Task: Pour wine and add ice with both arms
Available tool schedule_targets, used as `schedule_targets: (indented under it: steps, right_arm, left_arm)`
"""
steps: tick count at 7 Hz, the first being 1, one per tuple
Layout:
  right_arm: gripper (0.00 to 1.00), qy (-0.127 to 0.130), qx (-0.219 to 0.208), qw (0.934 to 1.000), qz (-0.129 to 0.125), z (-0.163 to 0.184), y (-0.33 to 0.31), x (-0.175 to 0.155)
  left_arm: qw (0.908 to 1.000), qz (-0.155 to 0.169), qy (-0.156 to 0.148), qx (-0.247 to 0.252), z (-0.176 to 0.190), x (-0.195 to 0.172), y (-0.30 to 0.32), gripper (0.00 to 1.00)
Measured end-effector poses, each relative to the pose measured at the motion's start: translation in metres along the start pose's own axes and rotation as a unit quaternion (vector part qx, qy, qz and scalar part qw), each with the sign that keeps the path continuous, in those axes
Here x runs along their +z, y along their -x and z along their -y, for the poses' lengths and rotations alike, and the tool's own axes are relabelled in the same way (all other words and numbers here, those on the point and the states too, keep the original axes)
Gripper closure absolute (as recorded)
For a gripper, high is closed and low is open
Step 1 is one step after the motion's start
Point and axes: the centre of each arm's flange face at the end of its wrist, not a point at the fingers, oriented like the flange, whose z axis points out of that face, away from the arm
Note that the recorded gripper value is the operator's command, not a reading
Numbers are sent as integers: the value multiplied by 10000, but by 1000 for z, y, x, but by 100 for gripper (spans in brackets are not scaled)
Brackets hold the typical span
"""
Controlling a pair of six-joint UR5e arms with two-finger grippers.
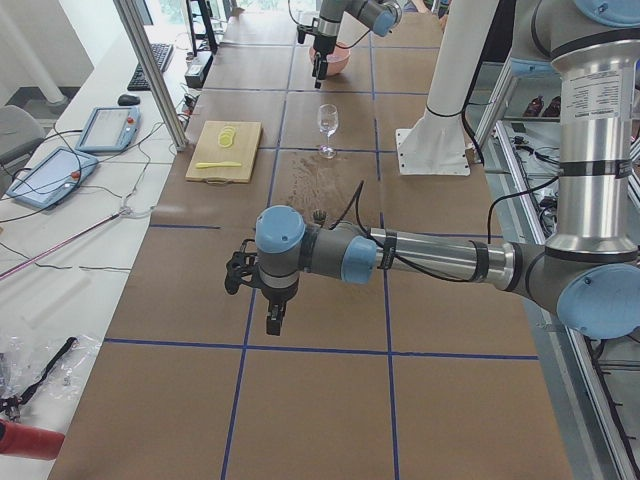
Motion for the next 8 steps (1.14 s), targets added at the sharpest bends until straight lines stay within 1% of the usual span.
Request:
schedule_targets:
  steps: [2, 3, 4, 5, 6, 7, 8]
  right_arm:
    - [0, 279, -569, 9976, -292, 33, -119, -6]
    - [0, 437, -871, 9942, -457, 42, -186, -11]
    - [0, 621, -1136, 9899, -577, 47, -254, -16]
    - [0, 823, -1377, 9850, -635, 51, -324, -19]
    - [0, 1006, -1533, 9808, -665, 54, -389, -21]
    - [0, 1180, -1512, 9789, -703, 47, -454, -23]
    - [0, 1371, -1276, 9793, -773, 21, -514, -23]
  left_arm:
    - [10000, 17, 50, -43, -4, 3, 4, 0]
    - [10000, 24, 46, -29, -5, 3, 4, 0]
    - [9999, 30, 51, 100, -6, 4, 5, 0]
    - [9992, 33, 100, 384, -11, 6, 10, 0]
    - [9981, 32, 166, 594, -19, 9, 15, 0]
    - [9976, 31, 207, 660, -28, 10, 19, 0]
    - [9975, 31, 223, 670, -32, 10, 22, 0]
